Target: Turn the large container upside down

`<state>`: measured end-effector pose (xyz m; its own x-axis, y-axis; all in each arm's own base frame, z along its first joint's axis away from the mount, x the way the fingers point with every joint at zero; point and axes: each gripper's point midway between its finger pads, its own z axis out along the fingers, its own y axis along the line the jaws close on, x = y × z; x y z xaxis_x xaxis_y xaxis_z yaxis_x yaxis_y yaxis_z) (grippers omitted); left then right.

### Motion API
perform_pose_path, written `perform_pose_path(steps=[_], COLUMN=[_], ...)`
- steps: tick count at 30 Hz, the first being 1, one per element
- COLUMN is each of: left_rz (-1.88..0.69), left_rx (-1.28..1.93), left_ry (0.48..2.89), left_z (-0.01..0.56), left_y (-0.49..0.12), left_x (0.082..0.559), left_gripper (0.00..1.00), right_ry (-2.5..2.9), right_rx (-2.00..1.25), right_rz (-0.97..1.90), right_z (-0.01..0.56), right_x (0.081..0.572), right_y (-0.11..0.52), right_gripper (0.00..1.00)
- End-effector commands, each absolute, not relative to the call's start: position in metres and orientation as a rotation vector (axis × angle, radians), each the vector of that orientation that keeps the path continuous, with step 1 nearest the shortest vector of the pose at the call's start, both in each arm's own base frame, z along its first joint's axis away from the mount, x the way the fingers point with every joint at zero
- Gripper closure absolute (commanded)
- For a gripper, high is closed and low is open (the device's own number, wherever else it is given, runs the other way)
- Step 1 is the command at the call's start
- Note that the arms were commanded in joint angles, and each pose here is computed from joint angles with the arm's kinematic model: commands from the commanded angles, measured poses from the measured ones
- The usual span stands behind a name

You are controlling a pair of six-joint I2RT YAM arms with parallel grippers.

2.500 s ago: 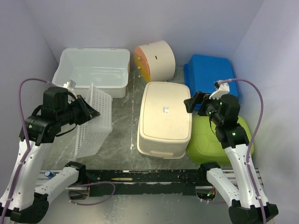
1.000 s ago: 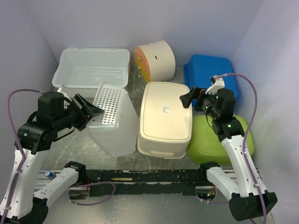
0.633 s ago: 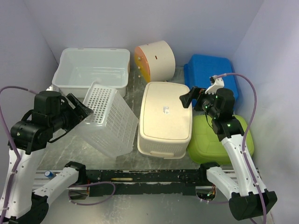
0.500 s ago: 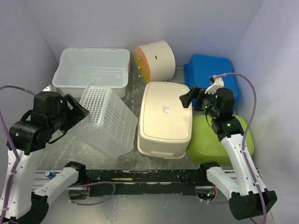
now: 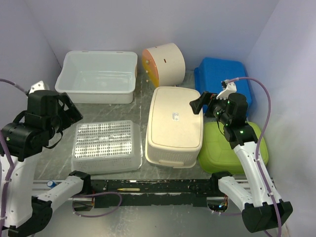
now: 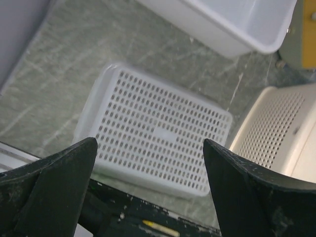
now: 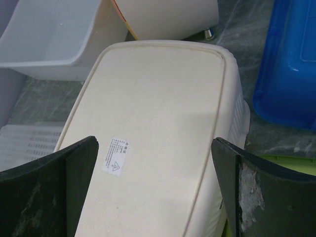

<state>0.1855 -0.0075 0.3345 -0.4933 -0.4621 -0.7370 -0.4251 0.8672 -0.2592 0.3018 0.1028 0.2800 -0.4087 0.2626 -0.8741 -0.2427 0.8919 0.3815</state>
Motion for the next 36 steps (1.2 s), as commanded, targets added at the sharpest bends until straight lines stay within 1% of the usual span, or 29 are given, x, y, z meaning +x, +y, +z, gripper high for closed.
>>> perform_pose_path(steps=[1,6,9,16,18,20,23,28,32,36], left_rz=[0.146,0.222,0.157,0.053,-0.005,-0.052,-0.056,0.006,-0.046,-0.025], left_rx=[-0.616,-0.532,-0.466,-0.502,-0.554,-0.636,-0.75,-1.018,-1.116,-1.18], left_ry=[2.038,2.042,2.059,2.185,2.223,2.233,2.229,2.162,2.087,2.067], left_z=[0.367,0.382,0.376,0.313,0.294,0.278,0.257,0.215,0.196,0.181], left_y=[0.026,0.026,0.006,-0.031,-0.035,-0.034,-0.029,-0.012,-0.014,-0.012], left_x=[0.188,0.215,0.249,0.344,0.37,0.394,0.424,0.446,0.459,0.467], left_gripper=[0.01,0.01,0.01,0.01,0.0,0.02,0.04,0.09,0.11,0.12], right_ry=[1.885,1.888,1.893,1.891,1.894,1.896,1.903,1.909,1.907,1.924], right_rx=[-0.001,0.006,0.009,0.023,0.025,0.028,0.033,0.05,0.064,0.054], right_rz=[0.541,0.547,0.564,0.599,0.586,0.568,0.55,0.561,0.572,0.585], right_z=[0.29,0.286,0.285,0.291,0.291,0.292,0.291,0.291,0.292,0.29], right_x=[0.3,0.3,0.3,0.294,0.29,0.286,0.281,0.277,0.275,0.275], right_y=[0.102,0.102,0.105,0.108,0.105,0.102,0.099,0.098,0.099,0.102], right_gripper=[0.0,0.0,0.0,0.0,0.0,0.0,0.0,0.0,0.0,0.0])
